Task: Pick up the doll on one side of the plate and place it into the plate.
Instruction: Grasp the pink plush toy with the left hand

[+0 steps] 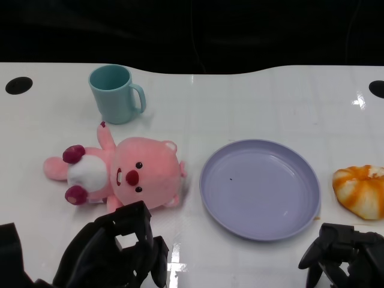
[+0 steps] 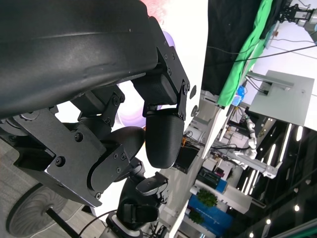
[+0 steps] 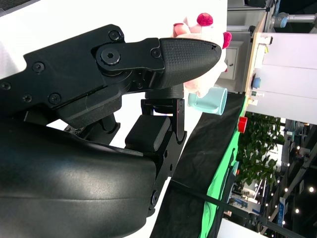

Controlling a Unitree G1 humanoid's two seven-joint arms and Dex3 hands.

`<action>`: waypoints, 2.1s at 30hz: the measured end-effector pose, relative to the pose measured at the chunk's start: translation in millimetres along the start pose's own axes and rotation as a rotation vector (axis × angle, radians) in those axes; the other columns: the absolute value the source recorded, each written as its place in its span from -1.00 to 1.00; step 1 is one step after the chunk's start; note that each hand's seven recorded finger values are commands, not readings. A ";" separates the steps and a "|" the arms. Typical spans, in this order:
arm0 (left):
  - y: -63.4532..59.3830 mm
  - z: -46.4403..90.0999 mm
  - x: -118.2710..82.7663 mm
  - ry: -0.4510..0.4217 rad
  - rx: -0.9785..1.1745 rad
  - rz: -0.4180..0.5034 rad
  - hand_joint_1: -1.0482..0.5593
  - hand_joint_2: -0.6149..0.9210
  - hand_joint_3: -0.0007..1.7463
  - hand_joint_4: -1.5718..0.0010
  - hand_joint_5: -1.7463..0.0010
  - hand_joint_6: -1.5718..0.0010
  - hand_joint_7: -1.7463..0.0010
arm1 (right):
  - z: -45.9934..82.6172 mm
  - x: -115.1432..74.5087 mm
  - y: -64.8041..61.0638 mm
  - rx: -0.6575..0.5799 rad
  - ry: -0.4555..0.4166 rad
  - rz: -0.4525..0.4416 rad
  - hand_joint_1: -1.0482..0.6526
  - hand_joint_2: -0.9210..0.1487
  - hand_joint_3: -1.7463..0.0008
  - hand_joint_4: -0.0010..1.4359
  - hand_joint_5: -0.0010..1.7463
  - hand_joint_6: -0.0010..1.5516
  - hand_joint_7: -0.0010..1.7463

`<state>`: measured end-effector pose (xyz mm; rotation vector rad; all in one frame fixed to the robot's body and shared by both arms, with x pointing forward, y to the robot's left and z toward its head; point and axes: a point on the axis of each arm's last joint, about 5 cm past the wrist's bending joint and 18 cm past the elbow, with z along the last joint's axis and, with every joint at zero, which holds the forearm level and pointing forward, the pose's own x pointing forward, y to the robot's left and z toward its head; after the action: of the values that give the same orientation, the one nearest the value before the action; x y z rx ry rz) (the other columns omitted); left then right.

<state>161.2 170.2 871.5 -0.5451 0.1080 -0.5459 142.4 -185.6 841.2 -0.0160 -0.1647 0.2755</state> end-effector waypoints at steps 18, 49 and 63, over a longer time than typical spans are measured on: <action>-0.4 21.7 -3.5 -0.140 0.085 0.017 -0.16 0.92 -0.77 0.30 -0.15 0.10 0.66 | 2.4 -0.7 1.6 -0.002 -0.012 0.001 -0.89 -1.00 0.53 0.40 0.57 0.29 0.18; 4.3 121.7 4.4 -0.159 1.343 0.216 -0.52 0.98 -0.96 1.00 0.53 0.72 0.99 | 1.8 0.3 1.0 0.022 0.007 -0.007 -0.91 -1.00 0.55 0.42 0.55 0.33 0.18; -1.8 121.8 33.5 0.099 1.858 0.268 -0.56 0.96 -1.00 0.97 0.57 0.71 1.00 | 1.6 1.5 0.5 0.021 0.007 -0.005 -0.91 -1.00 0.54 0.41 0.56 0.30 0.18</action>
<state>218.0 207.9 977.8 1.2915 -0.2399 -0.2237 143.4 -184.7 842.9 0.0039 -0.1551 0.2717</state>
